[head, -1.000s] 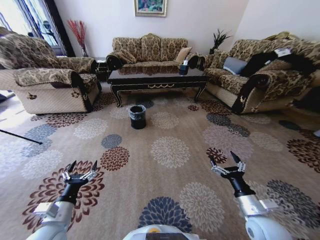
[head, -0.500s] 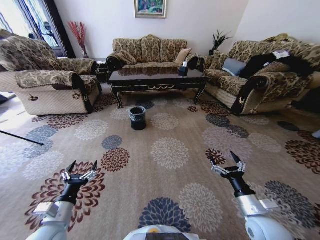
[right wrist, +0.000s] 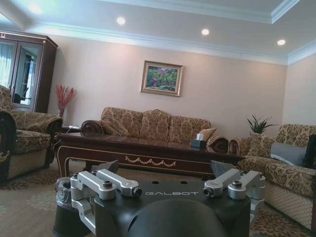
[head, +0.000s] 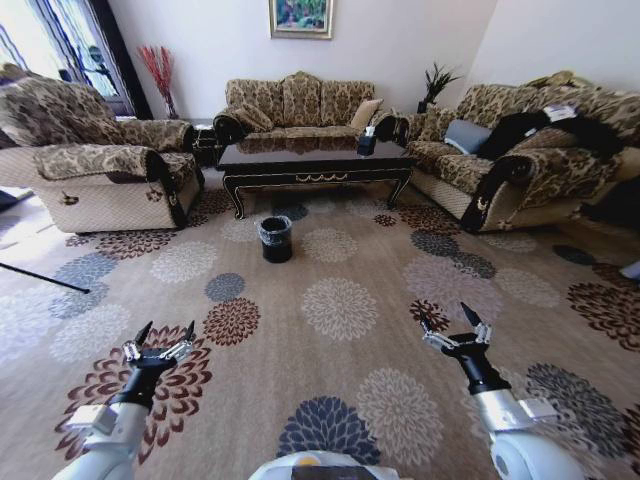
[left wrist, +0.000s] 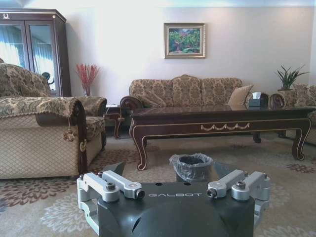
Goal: Move to the front of the table and pick up the trash from the floor, then place it into the trash bin.
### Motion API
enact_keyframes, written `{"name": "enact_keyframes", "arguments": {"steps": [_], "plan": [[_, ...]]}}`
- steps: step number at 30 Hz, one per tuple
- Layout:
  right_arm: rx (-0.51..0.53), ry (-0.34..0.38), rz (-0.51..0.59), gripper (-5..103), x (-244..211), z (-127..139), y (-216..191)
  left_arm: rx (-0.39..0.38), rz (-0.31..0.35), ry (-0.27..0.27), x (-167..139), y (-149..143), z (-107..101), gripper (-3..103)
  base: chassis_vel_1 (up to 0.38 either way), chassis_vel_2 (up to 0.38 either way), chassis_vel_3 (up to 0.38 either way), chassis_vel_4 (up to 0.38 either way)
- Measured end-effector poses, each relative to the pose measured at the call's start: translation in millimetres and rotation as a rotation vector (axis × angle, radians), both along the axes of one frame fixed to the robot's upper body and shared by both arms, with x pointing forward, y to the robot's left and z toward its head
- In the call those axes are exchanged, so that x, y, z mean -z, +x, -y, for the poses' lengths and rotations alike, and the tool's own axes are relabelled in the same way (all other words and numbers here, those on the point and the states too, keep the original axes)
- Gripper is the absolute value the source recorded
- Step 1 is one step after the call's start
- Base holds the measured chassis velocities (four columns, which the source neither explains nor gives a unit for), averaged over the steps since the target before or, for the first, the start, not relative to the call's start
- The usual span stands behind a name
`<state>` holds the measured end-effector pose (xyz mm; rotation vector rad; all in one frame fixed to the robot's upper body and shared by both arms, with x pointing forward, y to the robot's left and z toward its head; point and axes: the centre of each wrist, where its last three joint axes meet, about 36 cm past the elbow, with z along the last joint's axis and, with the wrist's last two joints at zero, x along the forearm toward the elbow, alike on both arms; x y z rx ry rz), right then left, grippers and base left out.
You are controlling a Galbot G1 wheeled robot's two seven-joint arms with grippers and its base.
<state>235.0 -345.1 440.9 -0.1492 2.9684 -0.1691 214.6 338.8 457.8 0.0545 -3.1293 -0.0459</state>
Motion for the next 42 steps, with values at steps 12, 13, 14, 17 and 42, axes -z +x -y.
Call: {"name": "enact_keyframes", "arguments": {"steps": [12,13,14,17,42], "plan": [[0.0,0.0,0.0,100,0.0,0.0,0.0,0.0,0.0,0.0,0.0,0.0,0.0,100,0.0,0.0,0.0,0.0],[0.0,0.0,0.0,100,0.0,0.0,0.0,0.0,0.0,0.0,0.0,0.0,0.0,100,0.0,0.0,0.0,0.0],[0.0,0.0,0.0,100,0.0,0.0,0.0,0.0,0.0,0.0,0.0,0.0,0.0,100,0.0,0.0,0.0,0.0],[0.0,0.0,0.0,100,0.0,0.0,0.0,0.0,0.0,0.0,0.0,0.0,0.0,100,0.0,0.0,0.0,0.0],[0.0,0.0,0.0,100,0.0,0.0,0.0,0.0,0.0,0.0,0.0,0.0,0.0,100,0.0,0.0,0.0,0.0]]}}
